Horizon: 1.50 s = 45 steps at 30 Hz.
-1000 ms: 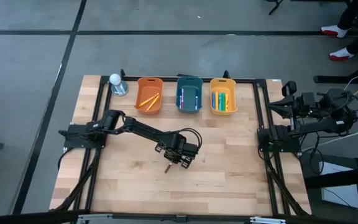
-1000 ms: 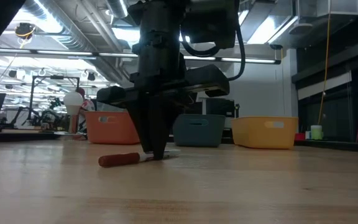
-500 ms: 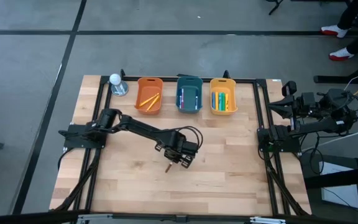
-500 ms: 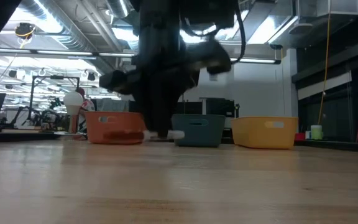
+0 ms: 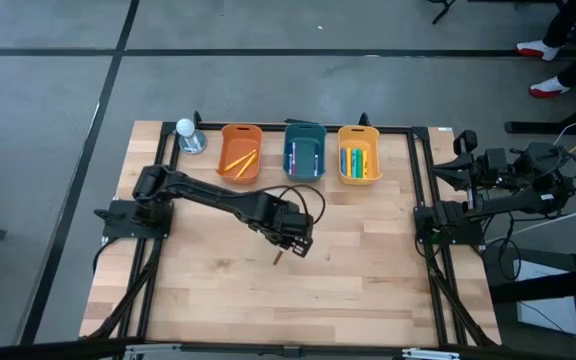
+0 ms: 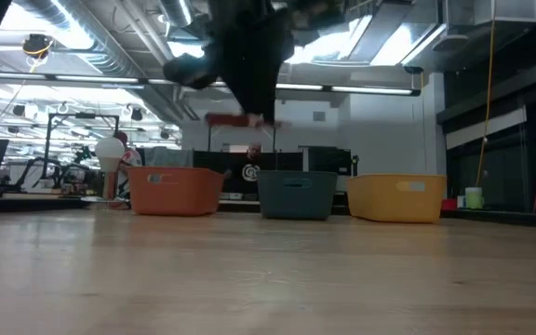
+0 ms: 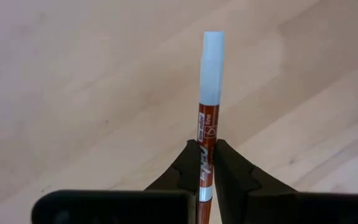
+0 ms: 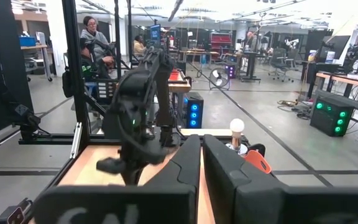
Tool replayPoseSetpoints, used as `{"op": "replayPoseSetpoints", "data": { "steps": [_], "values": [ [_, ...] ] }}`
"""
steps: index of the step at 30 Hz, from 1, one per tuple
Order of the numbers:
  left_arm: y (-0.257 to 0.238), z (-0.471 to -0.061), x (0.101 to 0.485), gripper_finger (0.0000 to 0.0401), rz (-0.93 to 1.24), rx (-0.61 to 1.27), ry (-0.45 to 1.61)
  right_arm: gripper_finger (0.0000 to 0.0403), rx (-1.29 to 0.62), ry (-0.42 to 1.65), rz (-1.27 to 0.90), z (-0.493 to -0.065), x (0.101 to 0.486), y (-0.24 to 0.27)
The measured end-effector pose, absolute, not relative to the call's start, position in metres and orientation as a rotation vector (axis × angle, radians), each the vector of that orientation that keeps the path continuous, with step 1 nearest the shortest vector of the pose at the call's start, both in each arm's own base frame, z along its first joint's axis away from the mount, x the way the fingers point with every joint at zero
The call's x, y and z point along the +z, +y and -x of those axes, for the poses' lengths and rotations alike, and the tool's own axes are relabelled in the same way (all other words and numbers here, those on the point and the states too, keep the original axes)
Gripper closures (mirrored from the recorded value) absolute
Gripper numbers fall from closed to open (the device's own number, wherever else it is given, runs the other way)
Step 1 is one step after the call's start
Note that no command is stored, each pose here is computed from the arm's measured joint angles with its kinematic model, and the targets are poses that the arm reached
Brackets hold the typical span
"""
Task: Pick & Place Markers
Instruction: Put the brown marker pen into the blue bin
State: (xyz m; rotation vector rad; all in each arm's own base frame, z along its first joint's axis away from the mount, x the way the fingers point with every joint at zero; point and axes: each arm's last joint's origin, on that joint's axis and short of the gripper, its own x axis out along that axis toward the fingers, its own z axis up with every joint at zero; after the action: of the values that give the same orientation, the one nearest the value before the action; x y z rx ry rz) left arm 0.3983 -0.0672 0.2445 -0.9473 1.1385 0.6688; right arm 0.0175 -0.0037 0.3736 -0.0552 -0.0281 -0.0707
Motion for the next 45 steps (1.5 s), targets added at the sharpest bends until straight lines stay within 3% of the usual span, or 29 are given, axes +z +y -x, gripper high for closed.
{"op": "replayPoseSetpoints", "data": {
  "steps": [15,30,45],
  "values": [
    [-0.025,-0.381,0.304,0.0383,0.875,0.618,0.908,0.0382,-0.07,-0.028,0.055,-0.018,0.374,-0.004],
    [0.014,-0.379,0.309,0.0383,0.742,0.553,0.933,0.0382,-0.07,-0.028,0.055,-0.018,0.374,-0.004],
    [0.089,-0.377,0.314,0.0383,0.692,0.447,0.868,0.0382,-0.07,-0.028,0.055,-0.018,0.374,-0.004]
  ]
}}
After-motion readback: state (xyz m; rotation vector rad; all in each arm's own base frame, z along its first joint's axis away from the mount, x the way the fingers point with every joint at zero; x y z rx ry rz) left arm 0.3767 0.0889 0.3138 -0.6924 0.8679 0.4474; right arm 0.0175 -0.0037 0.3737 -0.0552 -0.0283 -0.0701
